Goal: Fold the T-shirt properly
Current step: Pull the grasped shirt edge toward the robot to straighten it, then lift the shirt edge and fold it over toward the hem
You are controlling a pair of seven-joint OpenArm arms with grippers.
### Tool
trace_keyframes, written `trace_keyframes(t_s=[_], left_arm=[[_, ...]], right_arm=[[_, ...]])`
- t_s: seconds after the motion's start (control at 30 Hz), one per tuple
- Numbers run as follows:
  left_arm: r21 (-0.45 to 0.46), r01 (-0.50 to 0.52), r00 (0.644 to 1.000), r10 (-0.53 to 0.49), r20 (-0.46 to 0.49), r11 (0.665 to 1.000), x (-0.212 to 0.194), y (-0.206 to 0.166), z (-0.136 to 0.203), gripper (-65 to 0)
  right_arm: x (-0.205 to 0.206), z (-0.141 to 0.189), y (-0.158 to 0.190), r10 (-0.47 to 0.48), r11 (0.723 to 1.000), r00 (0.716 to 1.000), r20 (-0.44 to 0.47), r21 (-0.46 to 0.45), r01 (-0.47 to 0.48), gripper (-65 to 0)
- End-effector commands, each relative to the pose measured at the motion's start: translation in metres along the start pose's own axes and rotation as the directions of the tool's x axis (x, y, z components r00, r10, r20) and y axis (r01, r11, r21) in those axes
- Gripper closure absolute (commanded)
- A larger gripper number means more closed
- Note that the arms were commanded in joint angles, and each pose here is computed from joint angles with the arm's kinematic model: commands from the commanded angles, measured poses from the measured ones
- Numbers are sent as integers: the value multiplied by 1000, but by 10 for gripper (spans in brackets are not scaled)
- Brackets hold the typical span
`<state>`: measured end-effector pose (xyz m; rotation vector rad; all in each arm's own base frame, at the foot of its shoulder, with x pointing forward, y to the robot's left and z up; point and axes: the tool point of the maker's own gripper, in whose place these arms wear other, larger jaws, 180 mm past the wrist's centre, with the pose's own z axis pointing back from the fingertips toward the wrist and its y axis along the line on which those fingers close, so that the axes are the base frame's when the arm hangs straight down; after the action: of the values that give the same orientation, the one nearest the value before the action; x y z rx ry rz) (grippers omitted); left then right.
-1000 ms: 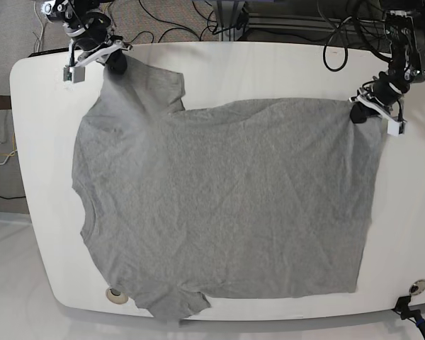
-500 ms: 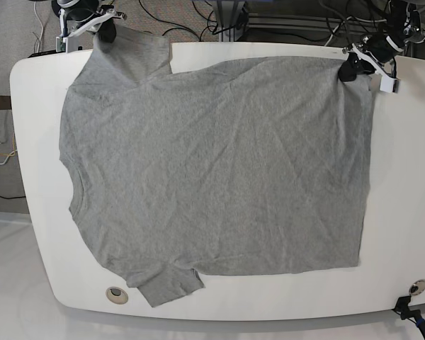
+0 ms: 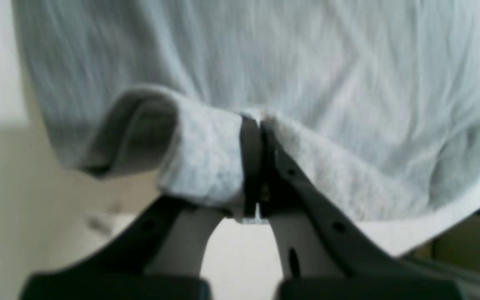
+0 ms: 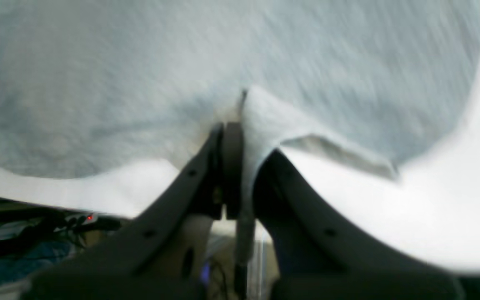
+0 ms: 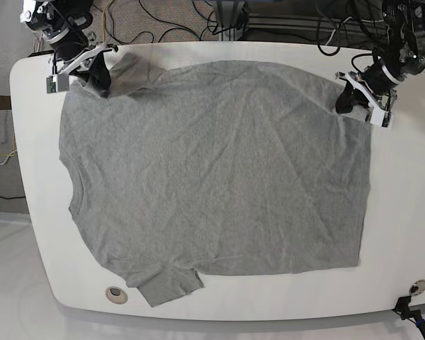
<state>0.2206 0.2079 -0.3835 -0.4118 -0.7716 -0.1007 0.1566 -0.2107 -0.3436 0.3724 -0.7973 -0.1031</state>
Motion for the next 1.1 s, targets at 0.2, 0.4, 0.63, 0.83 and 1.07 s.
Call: trace_keyframes(t_s=[0.2, 0.4, 0.63, 0.83, 1.07], left_arm=[[27, -28, 988, 23, 153, 999, 53, 18, -8, 0], [34, -113, 983, 106, 153, 993, 56, 42, -29, 0], [35, -128, 974, 119, 191, 991, 78, 52, -37, 0], [25, -106, 965, 97, 242, 994, 107, 51, -39, 0], [17, -84, 951, 75, 299, 996, 138, 50, -38, 0]], right_arm=[[66, -24, 6, 81, 995, 987, 140, 46, -89, 0], [80, -61, -2, 44, 996, 994, 104, 73, -51, 0], [101, -85, -1, 20, 994, 992, 128, 101, -33, 0], [112, -102, -4, 60, 993, 992, 113, 91, -70, 0], [127, -115, -7, 159, 987, 980, 118, 11, -162, 0]])
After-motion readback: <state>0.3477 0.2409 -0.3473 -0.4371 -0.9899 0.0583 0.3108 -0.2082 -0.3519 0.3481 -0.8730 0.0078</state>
